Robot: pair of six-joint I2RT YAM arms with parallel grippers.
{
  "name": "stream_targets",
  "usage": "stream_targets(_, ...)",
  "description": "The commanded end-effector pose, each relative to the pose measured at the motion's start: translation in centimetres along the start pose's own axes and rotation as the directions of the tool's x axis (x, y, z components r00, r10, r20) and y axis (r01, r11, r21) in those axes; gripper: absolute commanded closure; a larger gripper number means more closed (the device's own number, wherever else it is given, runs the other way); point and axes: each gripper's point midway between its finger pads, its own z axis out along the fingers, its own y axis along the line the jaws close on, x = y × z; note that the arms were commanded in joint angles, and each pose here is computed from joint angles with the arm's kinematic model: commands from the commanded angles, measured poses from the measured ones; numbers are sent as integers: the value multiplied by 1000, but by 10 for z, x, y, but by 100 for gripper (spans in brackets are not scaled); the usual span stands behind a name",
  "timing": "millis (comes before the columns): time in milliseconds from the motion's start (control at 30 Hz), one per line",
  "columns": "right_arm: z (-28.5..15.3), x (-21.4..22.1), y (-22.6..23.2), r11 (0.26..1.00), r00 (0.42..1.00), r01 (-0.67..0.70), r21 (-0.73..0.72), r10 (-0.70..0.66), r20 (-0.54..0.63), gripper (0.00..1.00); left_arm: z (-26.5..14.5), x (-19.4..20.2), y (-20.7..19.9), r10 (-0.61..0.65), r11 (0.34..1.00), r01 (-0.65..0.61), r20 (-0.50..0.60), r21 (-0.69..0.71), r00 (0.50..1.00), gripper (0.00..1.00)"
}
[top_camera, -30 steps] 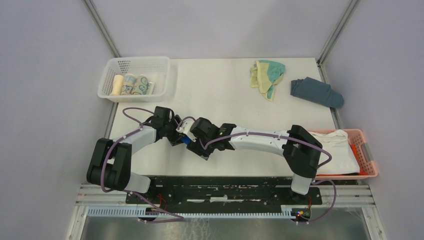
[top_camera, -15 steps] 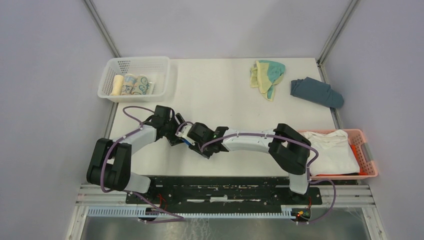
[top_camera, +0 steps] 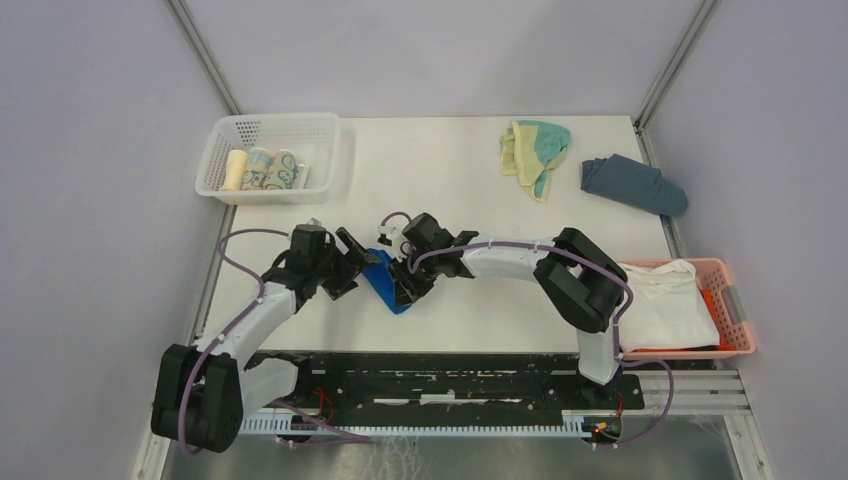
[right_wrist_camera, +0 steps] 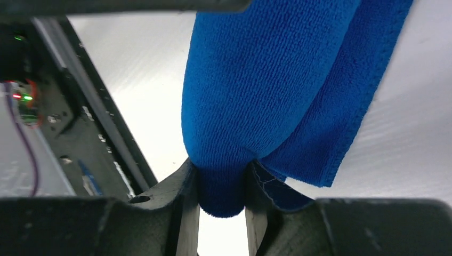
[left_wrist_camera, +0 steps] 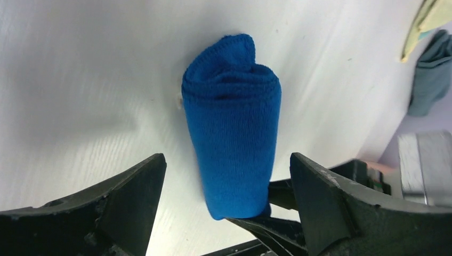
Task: Roll the towels
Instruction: Roll the towel at the center of the board.
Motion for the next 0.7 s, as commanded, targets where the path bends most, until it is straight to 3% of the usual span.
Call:
stream_targets(0, 15, 5, 16, 973, 988, -151, -177, 151, -12, 64, -5, 3, -18, -100, 989, 99, 4, 113, 995, 7)
stream_targets(200, 24, 3, 10, 926, 960, -276, -256, 281, -19, 65, 3, 20, -19, -133, 973, 141, -58, 182, 989, 10)
stream_targets(667, 42, 1, -11, 786, 864, -477, -394, 501, -47, 66, 31, 34, -1, -118, 980, 130, -89, 148, 989, 20)
